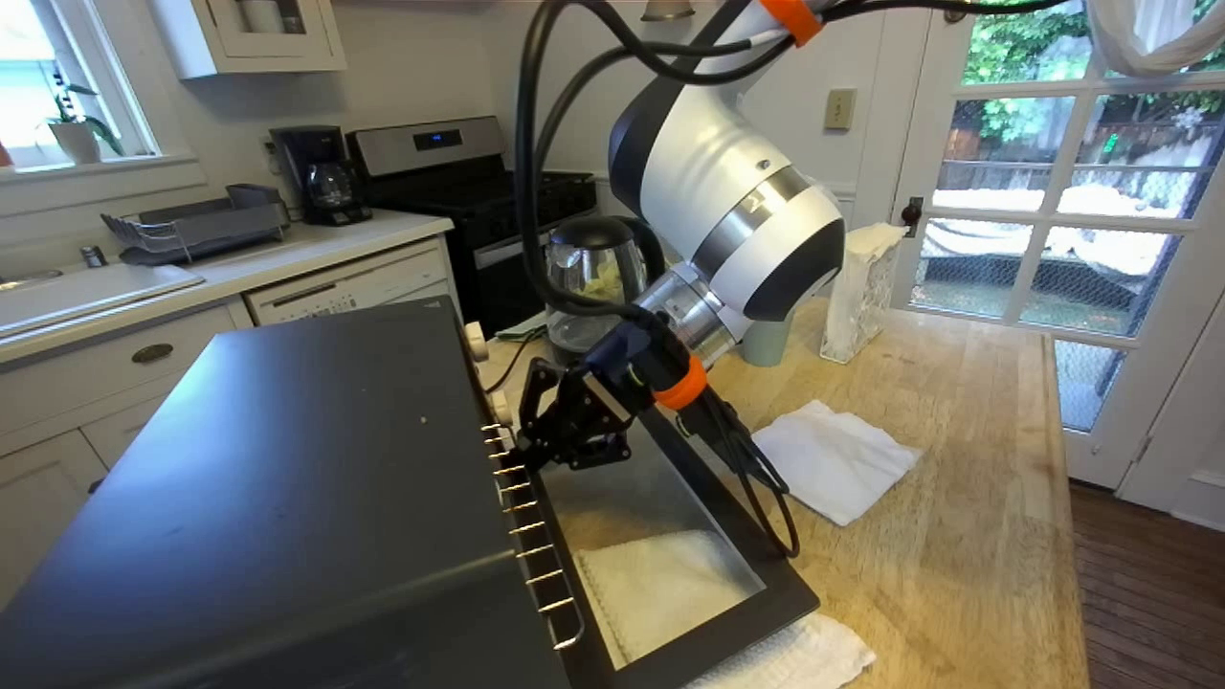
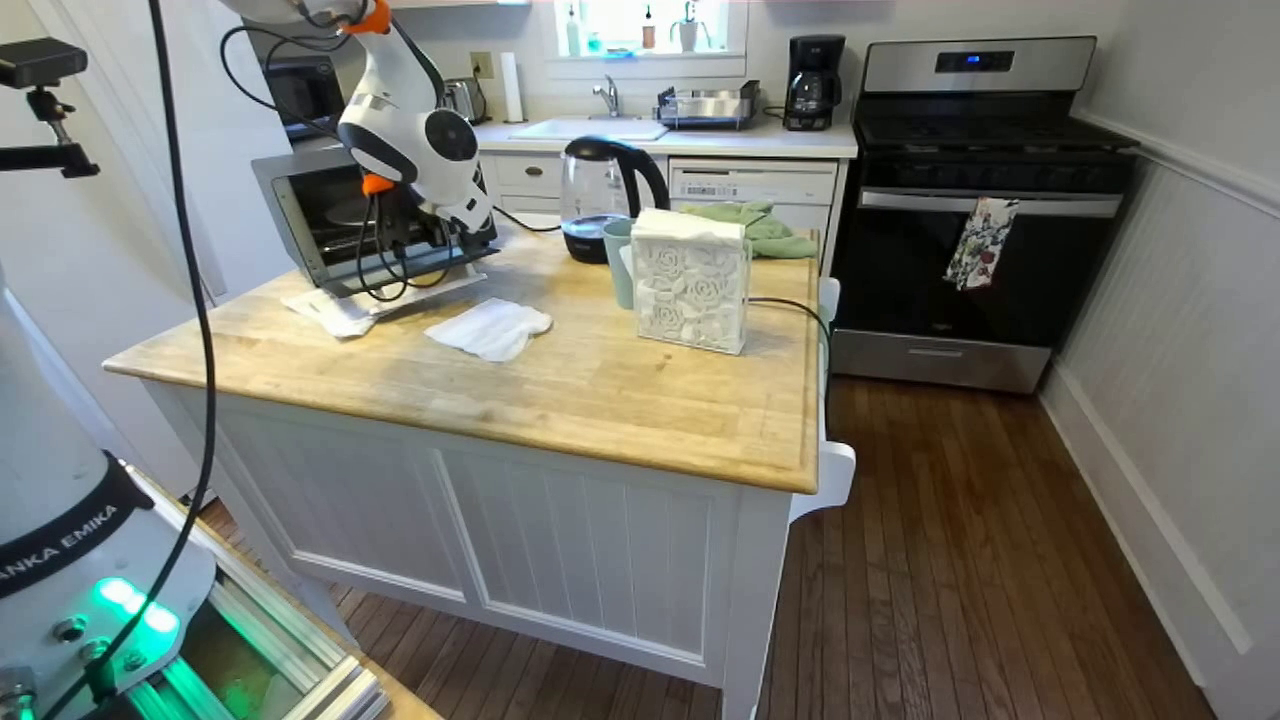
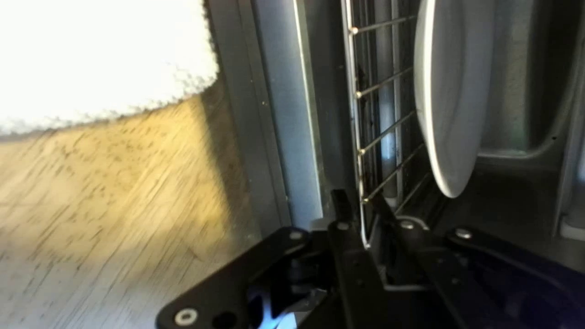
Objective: Take the white plate out of the oven
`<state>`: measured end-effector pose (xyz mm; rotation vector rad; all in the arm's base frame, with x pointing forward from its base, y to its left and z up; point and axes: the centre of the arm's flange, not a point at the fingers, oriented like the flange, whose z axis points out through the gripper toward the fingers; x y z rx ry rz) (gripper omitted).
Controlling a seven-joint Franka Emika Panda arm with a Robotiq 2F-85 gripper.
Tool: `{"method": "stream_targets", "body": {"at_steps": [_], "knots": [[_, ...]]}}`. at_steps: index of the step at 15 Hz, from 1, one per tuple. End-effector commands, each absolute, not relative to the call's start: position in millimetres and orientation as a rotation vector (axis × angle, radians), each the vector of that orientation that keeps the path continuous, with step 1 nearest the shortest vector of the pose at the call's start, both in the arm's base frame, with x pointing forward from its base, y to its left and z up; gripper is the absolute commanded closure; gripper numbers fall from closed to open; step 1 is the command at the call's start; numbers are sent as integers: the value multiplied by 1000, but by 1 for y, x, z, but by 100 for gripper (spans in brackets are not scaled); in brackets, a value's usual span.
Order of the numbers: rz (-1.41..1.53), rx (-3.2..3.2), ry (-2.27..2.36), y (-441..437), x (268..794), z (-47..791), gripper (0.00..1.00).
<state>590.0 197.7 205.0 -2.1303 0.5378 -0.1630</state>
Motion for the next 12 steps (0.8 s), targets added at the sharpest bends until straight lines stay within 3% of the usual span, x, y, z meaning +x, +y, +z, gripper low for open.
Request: {"method": "stream_targets", "body": {"at_steps": [1,10,12], "knots": [[-187,-2122,567,179,576,201,89],[-199,-2125,585,166,568,199,90],[-199,-2125,584,167,568,199,76]]}}
